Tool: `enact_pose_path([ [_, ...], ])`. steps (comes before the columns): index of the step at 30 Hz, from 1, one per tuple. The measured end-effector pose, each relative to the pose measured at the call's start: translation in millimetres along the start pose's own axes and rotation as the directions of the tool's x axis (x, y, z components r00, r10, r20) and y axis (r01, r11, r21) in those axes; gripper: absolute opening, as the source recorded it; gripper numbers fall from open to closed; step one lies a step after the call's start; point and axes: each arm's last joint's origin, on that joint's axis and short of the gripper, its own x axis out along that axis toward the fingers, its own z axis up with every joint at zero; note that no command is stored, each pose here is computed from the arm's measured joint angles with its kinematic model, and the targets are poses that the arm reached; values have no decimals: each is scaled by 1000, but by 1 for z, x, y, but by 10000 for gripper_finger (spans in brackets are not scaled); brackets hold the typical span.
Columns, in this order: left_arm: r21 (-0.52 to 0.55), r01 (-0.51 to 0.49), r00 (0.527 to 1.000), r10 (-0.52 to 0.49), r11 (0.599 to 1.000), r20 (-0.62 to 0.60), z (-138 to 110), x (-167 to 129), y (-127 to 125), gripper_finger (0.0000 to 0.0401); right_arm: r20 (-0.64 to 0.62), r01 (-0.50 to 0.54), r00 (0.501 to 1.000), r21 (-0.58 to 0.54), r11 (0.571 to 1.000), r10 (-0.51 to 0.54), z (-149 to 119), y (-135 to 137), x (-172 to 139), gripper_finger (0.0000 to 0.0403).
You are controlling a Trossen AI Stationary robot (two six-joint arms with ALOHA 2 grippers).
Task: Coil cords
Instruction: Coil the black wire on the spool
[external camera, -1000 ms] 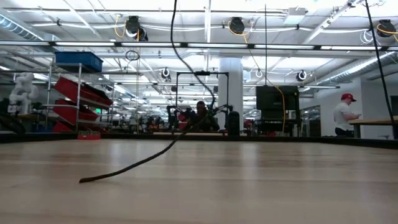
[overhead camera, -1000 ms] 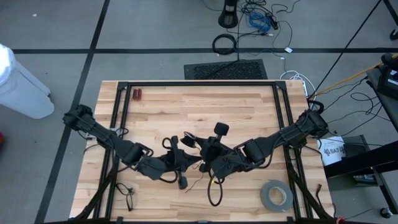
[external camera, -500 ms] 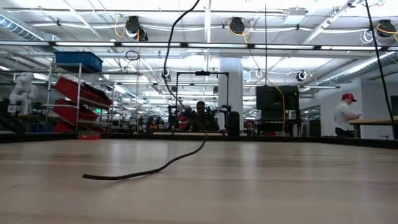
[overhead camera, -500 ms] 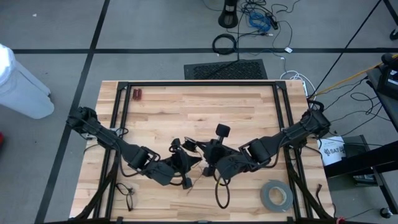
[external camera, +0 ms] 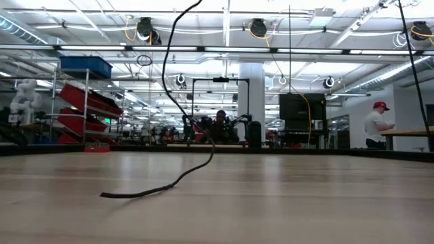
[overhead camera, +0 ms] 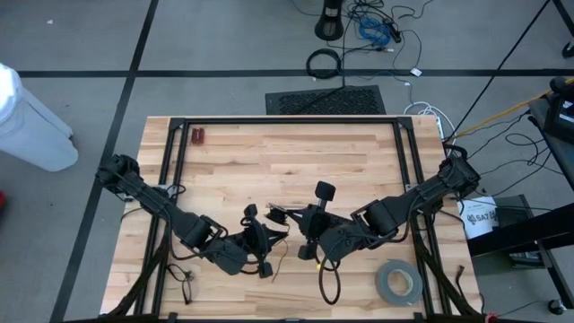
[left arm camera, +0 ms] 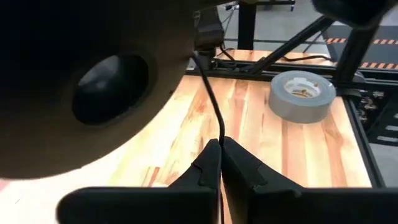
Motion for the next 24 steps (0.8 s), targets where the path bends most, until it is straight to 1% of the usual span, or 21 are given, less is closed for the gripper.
enact_pose_path([
  [7, 20, 56, 998, -55, 998, -20, -6, -11, -11, 64, 14, -23, 1000, 16, 1000, 23, 1, 4, -10, 0],
  [9, 6, 62, 997, -62, 998, -40, -9, -14, -13, 76, 23, -37, 999, 25, 999, 37, 3, 3, -17, 0],
  [12, -8, 78, 996, -78, 997, -54, -15, -20, -18, 85, 44, -62, 997, 32, 998, 61, 5, 3, -30, 0],
  [15, 13, 112, 993, -111, 994, -45, -21, -26, -26, 86, 64, -92, 994, 35, 995, 90, 8, 4, -43, 0],
  [17, 33, 132, 991, -132, 991, -9, -23, -28, -32, 87, 77, -103, 992, 31, 994, 101, 9, 3, -50, 0],
  [19, 63, 122, 991, -125, 991, 54, -22, -25, -40, 87, 89, -109, 990, 23, 994, 106, 11, 2, -56, 0],
  [22, 116, 108, 985, -122, 987, 122, -27, -12, -53, 87, 103, -113, 988, 23, 993, 110, 13, 1, -59, 0],
  [24, 128, 100, 981, -119, 987, 152, -32, -2, -59, 87, 106, -116, 988, 23, 993, 113, 13, 1, -60, 0],
])
